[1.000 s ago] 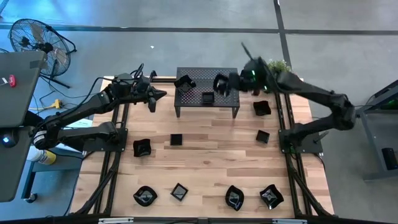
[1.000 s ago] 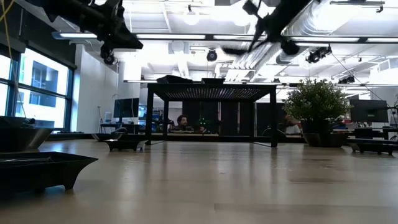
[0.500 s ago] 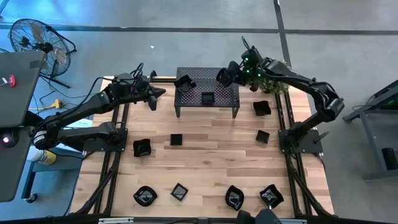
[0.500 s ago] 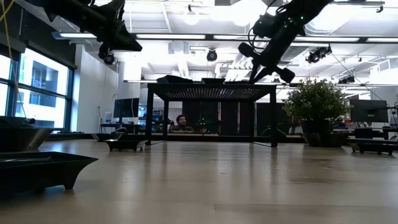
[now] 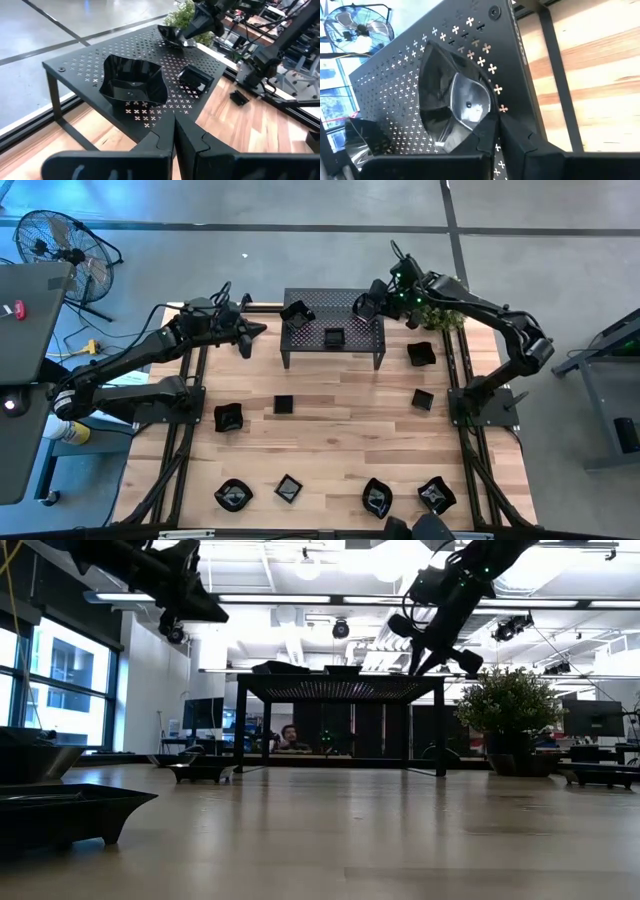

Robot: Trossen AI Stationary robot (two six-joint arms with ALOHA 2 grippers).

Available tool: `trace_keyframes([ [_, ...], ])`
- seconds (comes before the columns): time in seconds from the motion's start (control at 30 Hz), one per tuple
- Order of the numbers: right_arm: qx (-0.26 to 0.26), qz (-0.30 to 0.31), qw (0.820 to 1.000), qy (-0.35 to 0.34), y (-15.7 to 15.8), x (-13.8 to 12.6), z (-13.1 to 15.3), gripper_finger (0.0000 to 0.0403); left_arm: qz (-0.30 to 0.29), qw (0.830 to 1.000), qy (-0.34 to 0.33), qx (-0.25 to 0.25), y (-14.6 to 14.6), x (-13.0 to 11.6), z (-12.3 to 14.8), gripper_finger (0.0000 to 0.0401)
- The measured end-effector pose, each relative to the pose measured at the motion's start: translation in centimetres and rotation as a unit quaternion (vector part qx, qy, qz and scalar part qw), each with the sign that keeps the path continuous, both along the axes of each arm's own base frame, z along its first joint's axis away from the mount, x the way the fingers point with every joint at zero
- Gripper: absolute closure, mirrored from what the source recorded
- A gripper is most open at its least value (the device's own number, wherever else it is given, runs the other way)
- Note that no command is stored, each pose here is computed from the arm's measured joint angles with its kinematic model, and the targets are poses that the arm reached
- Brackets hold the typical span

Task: Pick & Place Mini shaped plates
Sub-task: Put the black leaf shaped plate on the shelf, then stack the black distorted square plate on top of the black distorted square plate on the shelf

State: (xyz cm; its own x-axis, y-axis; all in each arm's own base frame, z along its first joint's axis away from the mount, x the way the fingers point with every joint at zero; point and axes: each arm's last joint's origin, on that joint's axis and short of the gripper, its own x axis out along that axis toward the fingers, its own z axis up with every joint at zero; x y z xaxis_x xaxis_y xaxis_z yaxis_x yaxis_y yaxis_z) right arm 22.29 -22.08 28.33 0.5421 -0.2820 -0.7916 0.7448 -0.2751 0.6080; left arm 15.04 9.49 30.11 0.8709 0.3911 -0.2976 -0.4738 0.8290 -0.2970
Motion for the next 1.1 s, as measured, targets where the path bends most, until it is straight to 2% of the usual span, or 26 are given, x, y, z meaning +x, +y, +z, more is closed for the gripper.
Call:
trace_keyframes([
  [0.17, -0.005, 0.007, 1.0, 0.002, 0.0, 0.0, 0.0, 0.0336, -0.01, 1.0, 0.006, 0.008, 0.0, 0.0, 0.0, 0.04],
  [0.3, -0.034, 0.04, 0.999, 0.007, 0.0, -0.3, 0.4, 0.0297, -0.009, 1.0, 0.009, 0.001, -0.1, 0.0, -0.2, 0.04],
  [0.4, -0.078, 0.071, 0.994, 0.009, 0.4, -1.1, 1.7, 0.0282, -0.006, 1.0, 0.014, -0.015, -0.1, -0.1, -0.4, 0.04],
  [0.5, -0.149, 0.125, 0.981, 0.019, 1.2, -2.1, 3.4, 0.0283, -0.013, 0.999, 0.034, -0.006, -0.2, -0.2, -0.6, 0.04],
  [0.57, -0.212, 0.182, 0.96, 0.029, 2.3, -2.6, 4.8, 0.0295, -0.014, 0.999, 0.046, -0.005, -0.2, -0.2, -0.8, 0.04],
  [0.67, -0.293, 0.266, 0.918, 0.036, 4.4, -2.8, 6.5, 0.033, -0.01, 0.999, 0.044, -0.013, -0.2, -0.2, -0.8, 0.04],
  [0.77, -0.35, 0.331, 0.875, 0.038, 6.3, -2.1, 7.4, 0.0378, -0.014, 0.998, 0.049, -0.021, -0.3, -0.3, -1.0, 0.04],
  [0.83, -0.381, 0.362, 0.85, 0.03, 7.6, -1.4, 7.6, 0.0396, -0.016, 0.997, 0.063, -0.031, -0.3, -0.4, -1.3, 0.04],
  [0.97, -0.435, 0.421, 0.795, -0.035, 10.4, -0.1, 6.3, 0.0389, -0.014, 0.994, 0.085, -0.062, -0.5, -0.6, -1.9, 0.04],
  [1.03, -0.448, 0.43, 0.78, -0.074, 11.7, 0.2, 4.9, 0.0396, -0.018, 0.991, 0.108, -0.078, -0.7, -0.8, -2.3, 0.04],
  [1.1, -0.455, 0.429, 0.772, -0.111, 12.9, 0.2, 3.6, 0.04, -0.024, 0.986, 0.131, -0.1, -1.0, -1.1, -2.8, 0.04],
])
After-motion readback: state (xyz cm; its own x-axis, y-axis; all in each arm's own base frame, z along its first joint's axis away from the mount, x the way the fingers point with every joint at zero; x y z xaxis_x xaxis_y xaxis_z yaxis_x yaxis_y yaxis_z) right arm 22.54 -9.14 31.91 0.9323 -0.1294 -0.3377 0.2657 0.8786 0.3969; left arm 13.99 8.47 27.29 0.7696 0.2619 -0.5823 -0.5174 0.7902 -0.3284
